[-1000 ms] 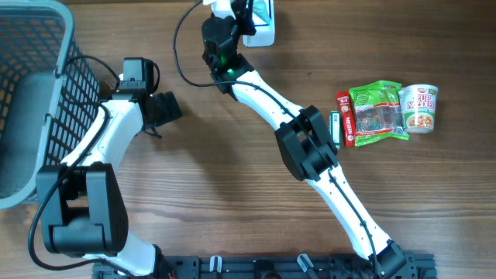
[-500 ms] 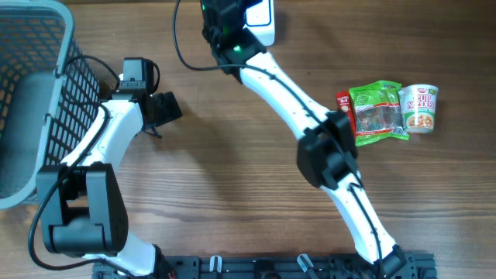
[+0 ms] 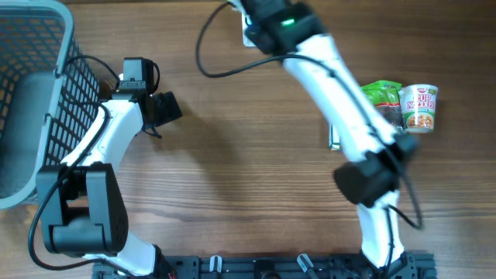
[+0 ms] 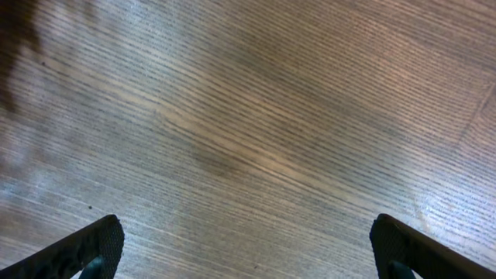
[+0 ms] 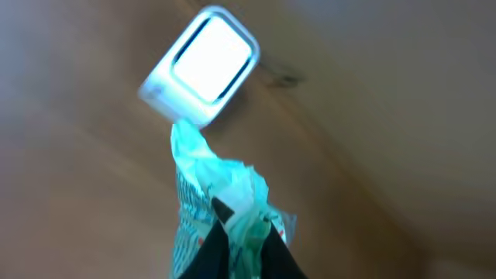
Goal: Scan the item barcode
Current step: 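Carry the teal wipes pack right and set it beside the Haribo bag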
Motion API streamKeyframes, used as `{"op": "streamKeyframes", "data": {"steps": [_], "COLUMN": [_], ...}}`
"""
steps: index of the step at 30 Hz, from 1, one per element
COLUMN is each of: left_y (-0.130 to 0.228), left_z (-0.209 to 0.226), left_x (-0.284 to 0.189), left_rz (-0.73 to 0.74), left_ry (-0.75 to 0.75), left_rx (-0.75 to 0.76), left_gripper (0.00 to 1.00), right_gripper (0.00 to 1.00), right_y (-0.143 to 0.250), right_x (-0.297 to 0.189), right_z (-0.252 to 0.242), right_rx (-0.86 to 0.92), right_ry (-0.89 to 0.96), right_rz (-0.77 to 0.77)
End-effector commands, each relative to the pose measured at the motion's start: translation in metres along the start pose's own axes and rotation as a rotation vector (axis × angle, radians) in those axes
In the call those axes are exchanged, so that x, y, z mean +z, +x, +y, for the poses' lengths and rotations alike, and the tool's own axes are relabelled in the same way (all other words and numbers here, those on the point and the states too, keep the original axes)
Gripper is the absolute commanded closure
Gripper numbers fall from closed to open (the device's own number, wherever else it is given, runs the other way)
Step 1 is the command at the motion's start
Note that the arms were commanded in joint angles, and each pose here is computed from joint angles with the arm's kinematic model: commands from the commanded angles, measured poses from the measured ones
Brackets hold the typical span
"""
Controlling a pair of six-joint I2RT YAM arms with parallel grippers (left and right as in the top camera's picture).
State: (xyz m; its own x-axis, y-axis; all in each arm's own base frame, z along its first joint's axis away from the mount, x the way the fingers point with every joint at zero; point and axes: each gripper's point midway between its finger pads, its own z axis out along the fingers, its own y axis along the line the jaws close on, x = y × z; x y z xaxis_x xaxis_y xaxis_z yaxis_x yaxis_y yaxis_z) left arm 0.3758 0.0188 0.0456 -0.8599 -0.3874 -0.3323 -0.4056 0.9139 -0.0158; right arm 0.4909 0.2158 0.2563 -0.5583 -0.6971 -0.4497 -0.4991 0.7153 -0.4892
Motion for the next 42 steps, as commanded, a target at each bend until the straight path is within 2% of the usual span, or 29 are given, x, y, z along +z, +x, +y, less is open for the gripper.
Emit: {"op": "streamKeyframes", "data": {"steps": [1, 4, 9, 15, 20, 21, 23, 25, 26, 27, 28, 39, 42], "left_y": [-0.011, -0.011, -0.011, -0.011, -0.011, -0.011, -0.011, -0.011, -0.011, -0.011, -0.011, -0.011, -0.011], "left_z": [0.002, 0.002, 0.002, 0.002, 0.002, 0.002, 0.002, 0.002, 0.002, 0.002, 0.002, 0.002, 0.002], "left_x": [-0.01, -0.01, -0.01, -0.01, -0.01, -0.01, -0.01, -0.01, -0.01, -0.01, -0.01, -0.01, -0.01], "left_rz": [-0.043, -0.043, -0.043, -0.043, -0.043, -0.043, -0.043, -0.043, -0.043, -0.043, -0.043, -0.043, -0.043], "left_ry": [-0.003, -0.003, -0.003, -0.003, -0.003, -0.003, -0.003, -0.003, -0.003, -0.003, -0.003, -0.003, -0.003], "left_rx": [-0.019, -0.019, -0.019, -0.019, -0.019, -0.019, -0.019, -0.019, -0.019, -0.019, -0.019, -0.019, -0.019], "left_gripper": [0.0, 0.0, 0.0, 0.0, 0.0, 0.0, 0.0, 0.0, 0.0, 0.0, 0.0, 0.0, 0.0], "right_gripper": [0.96, 0.96, 0.96, 0.96, 0.95, 0.83, 0.41, 0.22, 0.16, 0.04, 0.0, 0.0, 0.0], "right_y": [0.034, 0.088, 0.165, 0.237, 0.263, 0.265, 0.269, 0.269, 0.269, 0.267, 0.264, 0.233, 0.219], "right_x": [-0.035, -0.025, 0.012, 0.061, 0.086, 0.089, 0.09, 0.091, 0.091, 0.09, 0.089, 0.087, 0.098], "right_z": [0.0, -0.009, -0.035, -0.042, -0.024, -0.021, -0.018, -0.017, -0.018, -0.02, -0.023, -0.052, -0.066], "right_rx": [0.23, 0.305, 0.47, 0.629, 0.626, 0.626, 0.626, 0.627, 0.627, 0.628, 0.634, 0.766, 0.768], "right_ry": [-0.343, -0.439, -0.437, -0.43, -0.443, -0.445, -0.449, -0.449, -0.448, -0.445, -0.44, -0.354, -0.318], "right_rz": [0.019, 0.191, 0.403, 0.533, 0.563, 0.566, 0.576, 0.577, 0.574, 0.568, 0.563, 0.449, 0.362]}}
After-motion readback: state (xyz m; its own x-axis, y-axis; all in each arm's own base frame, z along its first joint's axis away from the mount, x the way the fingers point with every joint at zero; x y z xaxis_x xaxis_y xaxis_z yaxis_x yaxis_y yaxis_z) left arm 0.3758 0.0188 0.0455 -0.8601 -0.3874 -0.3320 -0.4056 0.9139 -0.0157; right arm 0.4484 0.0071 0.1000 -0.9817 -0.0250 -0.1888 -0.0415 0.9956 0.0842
